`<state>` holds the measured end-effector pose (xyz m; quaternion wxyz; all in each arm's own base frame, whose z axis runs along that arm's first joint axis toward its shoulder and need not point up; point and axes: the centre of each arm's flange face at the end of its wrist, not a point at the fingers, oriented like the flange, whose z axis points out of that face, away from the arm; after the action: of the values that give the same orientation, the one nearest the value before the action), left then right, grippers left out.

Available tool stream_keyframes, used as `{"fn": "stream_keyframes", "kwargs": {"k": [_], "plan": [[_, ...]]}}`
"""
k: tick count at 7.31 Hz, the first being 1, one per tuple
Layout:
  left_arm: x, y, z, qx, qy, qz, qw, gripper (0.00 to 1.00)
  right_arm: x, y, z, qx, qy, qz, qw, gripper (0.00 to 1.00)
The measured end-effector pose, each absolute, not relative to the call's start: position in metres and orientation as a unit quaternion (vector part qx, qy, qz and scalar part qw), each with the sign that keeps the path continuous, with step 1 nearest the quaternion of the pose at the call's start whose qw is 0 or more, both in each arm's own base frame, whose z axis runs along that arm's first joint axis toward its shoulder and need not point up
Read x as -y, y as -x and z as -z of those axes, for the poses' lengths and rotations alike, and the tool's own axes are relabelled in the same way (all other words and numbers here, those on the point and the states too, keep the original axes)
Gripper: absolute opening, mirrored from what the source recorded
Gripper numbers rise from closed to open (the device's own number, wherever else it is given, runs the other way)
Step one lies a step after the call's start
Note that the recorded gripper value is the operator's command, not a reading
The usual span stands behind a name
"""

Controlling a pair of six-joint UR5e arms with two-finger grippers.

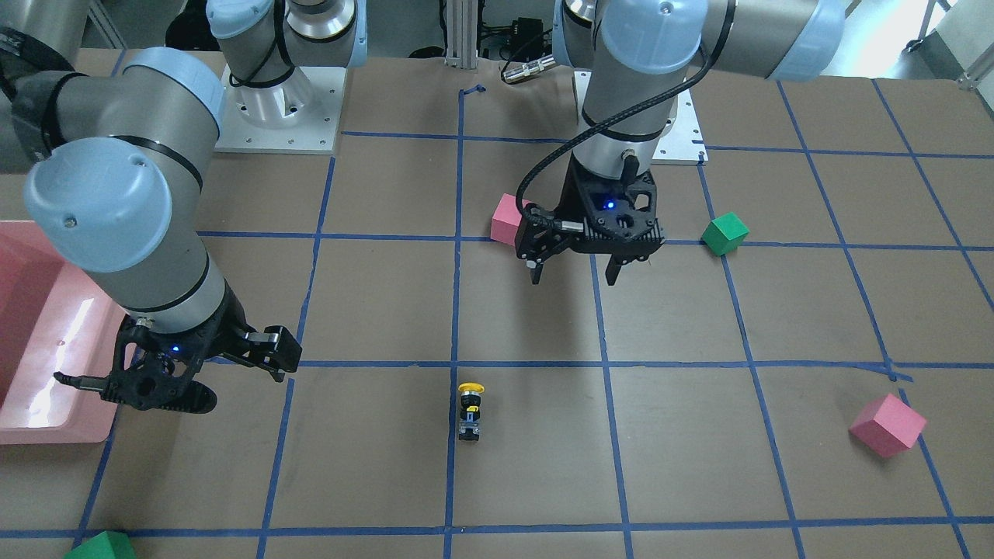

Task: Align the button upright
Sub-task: 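Withdraw the right gripper while the left arm reaches over the switch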

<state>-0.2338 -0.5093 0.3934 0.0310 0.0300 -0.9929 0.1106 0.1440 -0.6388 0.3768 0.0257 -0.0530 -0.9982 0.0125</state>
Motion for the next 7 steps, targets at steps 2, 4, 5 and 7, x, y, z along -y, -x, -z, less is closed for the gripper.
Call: {"fn": "stream_keyframes", "kwargs": {"k": [2, 4, 5, 7], "plan": [[0.526, 0.268, -0.349, 0.991, -0.051, -0.120, 0.041, 1.00, 0.640, -0.140, -0.382, 0.998, 0.054, -0.026, 0.031, 1.00], [0.537, 0.297, -0.310, 0.988, -0.059, -0.136, 0.047, 0.98, 0.644, -0.129, -0.394, 0.995, 0.062, -0.059, 0.049, 1.00], [0.540, 0.311, -0.290, 0.987, -0.063, -0.145, 0.040, 0.98, 0.645, -0.124, -0.400, 0.994, 0.066, -0.074, 0.052, 1.00], [0.540, 0.328, -0.260, 0.984, -0.059, -0.168, 0.027, 0.98, 0.648, -0.118, -0.411, 0.991, 0.071, -0.100, 0.056, 1.00]]}}
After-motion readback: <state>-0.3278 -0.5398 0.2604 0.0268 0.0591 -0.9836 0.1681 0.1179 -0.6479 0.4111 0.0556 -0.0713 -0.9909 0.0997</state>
